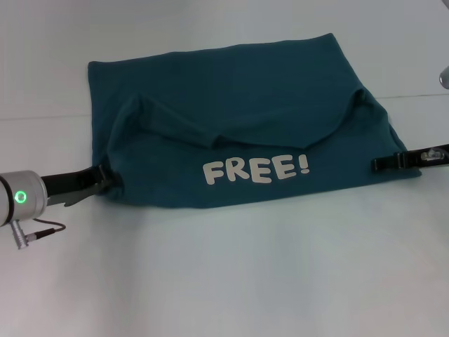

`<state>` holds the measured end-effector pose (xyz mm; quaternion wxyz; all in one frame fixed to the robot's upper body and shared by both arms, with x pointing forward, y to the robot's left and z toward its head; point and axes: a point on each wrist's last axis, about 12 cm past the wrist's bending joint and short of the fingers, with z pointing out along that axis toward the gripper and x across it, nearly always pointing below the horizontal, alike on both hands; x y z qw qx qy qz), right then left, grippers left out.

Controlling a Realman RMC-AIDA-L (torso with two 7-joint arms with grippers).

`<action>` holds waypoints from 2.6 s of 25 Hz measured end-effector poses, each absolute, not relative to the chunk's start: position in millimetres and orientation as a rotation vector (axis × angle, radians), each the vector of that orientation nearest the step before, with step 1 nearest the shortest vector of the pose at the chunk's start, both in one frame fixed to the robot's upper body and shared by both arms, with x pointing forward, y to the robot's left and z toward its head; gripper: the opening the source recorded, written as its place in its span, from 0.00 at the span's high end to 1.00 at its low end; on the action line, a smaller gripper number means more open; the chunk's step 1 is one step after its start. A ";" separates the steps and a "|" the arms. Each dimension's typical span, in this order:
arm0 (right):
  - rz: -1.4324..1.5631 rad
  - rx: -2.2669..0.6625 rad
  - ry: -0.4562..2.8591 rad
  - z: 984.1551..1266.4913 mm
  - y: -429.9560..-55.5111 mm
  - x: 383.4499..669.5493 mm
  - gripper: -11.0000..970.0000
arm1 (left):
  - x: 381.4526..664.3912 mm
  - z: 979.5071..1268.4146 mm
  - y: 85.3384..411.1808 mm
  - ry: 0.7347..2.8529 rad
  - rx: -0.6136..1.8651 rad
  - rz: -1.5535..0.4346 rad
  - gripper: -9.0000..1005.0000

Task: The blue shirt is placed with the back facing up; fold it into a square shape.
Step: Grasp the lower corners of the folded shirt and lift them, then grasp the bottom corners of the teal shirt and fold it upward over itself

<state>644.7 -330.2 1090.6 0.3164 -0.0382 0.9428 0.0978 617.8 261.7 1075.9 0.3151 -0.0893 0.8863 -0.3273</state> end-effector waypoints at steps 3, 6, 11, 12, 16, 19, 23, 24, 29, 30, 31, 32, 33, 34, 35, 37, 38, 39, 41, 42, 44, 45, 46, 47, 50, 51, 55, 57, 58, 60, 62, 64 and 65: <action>0.271 -0.060 2.476 1092.6 -334.7 643.8 0.14 | 618.3 1076.5 260.4 2.333 -0.232 -0.864 0.96; 0.268 -0.048 2.474 1093.2 -337.8 643.4 0.19 | 618.6 1076.6 258.9 2.333 -0.228 -0.867 0.96; 0.267 -0.047 2.475 1093.3 -338.4 643.4 0.33 | 618.5 1076.4 258.0 2.335 -0.228 -0.870 0.96; 0.266 -0.047 2.475 1093.5 -338.7 643.4 0.37 | 618.5 1076.5 258.1 2.334 -0.228 -0.870 0.96; 0.265 -0.047 2.478 1093.0 -339.3 643.1 0.50 | 618.5 1076.6 258.1 2.335 -0.228 -0.872 0.96; 0.268 -0.047 2.480 1093.3 -339.6 642.8 0.57 | 618.8 1076.9 258.0 2.335 -0.227 -0.871 0.96; 0.278 -0.052 2.483 1095.8 -341.2 641.8 0.66 | 618.5 1077.2 258.1 2.336 -0.224 -0.874 0.96; 0.280 -0.057 2.483 1097.6 -342.1 641.5 0.69 | 618.3 1077.3 258.3 2.340 -0.218 -0.875 0.96; 0.341 -0.110 2.511 1109.7 -341.1 636.6 0.93 | 615.7 1083.6 266.0 2.389 -0.165 -0.897 0.96; 0.364 -0.128 2.526 1113.2 -340.1 634.6 0.94 | 614.7 1086.8 269.4 2.395 -0.147 -0.903 0.96; 0.392 -0.150 2.550 1116.6 -339.1 631.2 0.94 | 613.3 1090.7 272.2 2.399 -0.125 -0.916 0.96; 0.418 -0.166 2.574 1120.9 -338.8 627.6 0.95 | 610.7 1095.2 276.3 2.407 -0.100 -0.934 0.96; 0.442 -0.181 2.596 1125.0 -338.9 624.0 0.96 | 608.3 1098.9 280.0 2.414 -0.081 -0.950 0.96; 0.470 -0.197 2.623 1128.9 -338.8 619.4 0.96 | 605.4 1102.4 284.1 2.426 -0.062 -0.967 0.96; 0.500 -0.209 2.651 1131.6 -338.5 614.6 0.96 | 603.3 1104.8 287.6 2.434 -0.052 -0.978 0.96; 0.561 -0.234 2.712 1135.7 -338.9 602.9 0.96 | 595.4 1110.6 297.3 2.471 -0.013 -1.016 0.96; 0.585 -0.239 2.735 1136.0 -339.5 597.8 0.96 | 592.5 1112.0 300.0 2.485 0.003 -1.026 0.96; 0.616 -0.244 2.764 1135.5 -340.1 591.4 0.96 | 587.9 1112.9 302.9 2.506 0.026 -1.038 0.96; 0.673 -0.244 2.816 1131.4 -341.8 579.2 0.96 | 578.8 1112.5 308.6 2.546 0.063 -1.046 0.96; 0.701 -0.244 2.841 1129.1 -342.6 573.4 0.96 | 574.3 1111.1 311.1 2.566 0.074 -1.045 0.96; 0.756 -0.236 2.888 1123.8 -345.9 560.3 0.96 | 564.4 1108.6 315.8 2.607 0.090 -1.048 0.96; 0.790 -0.228 2.907 1120.4 -347.7 552.8 0.96 | 559.5 1107.3 317.7 2.628 0.096 -1.055 0.96; 0.828 -0.223 2.923 1116.2 -348.7 544.6 0.96 | 554.0 1106.1 319.5 2.653 0.104 -1.065 0.96; 0.860 -0.220 2.935 1112.4 -349.2 537.4 0.96 | 547.7 1104.6 321.3 2.681 0.113 -1.078 0.96; 0.919 -0.219 2.962 1102.9 -351.5 520.8 0.96 | 530.8 1099.1 325.7 2.759 0.126 -1.102 0.96; 0.931 -0.219 2.970 1100.8 -353.0 516.6 0.96 | 525.7 1097.1 326.7 2.782 0.130 -1.108 0.96; 0.943 -0.205 2.969 1100.4 -362.7 509.6 0.96 | 514.6 1094.4 328.9 2.827 0.151 -1.136 0.96; 0.938 -0.193 2.961 1102.6 -367.9 509.5 0.96 | 513.3 1094.7 329.4 2.836 0.160 -1.139 0.96; 0.933 -0.189 2.957 1103.9 -370.3 509.9 0.96 | 513.8 1095.3 329.5 2.838 0.165 -1.137 0.96; 0.923 -0.188 2.949 1106.4 -374.3 510.7 0.96 | 514.3 1096.9 330.6 2.846 0.177 -1.128 0.96; 0.919 -0.187 2.939 1108.8 -378.3 511.1 0.96 | 514.2 1099.6 333.3 2.843 0.192 -1.117 0.96; 0.928 -0.191 2.915 1112.7 -382.6 511.3 0.96 | 513.9 1105.6 339.5 2.815 0.203 -1.117 0.96; 0.946 -0.198 2.893 1116.6 -385.2 511.7 0.96 | 514.1 1108.4 342.2 2.799 0.202 -1.122 0.96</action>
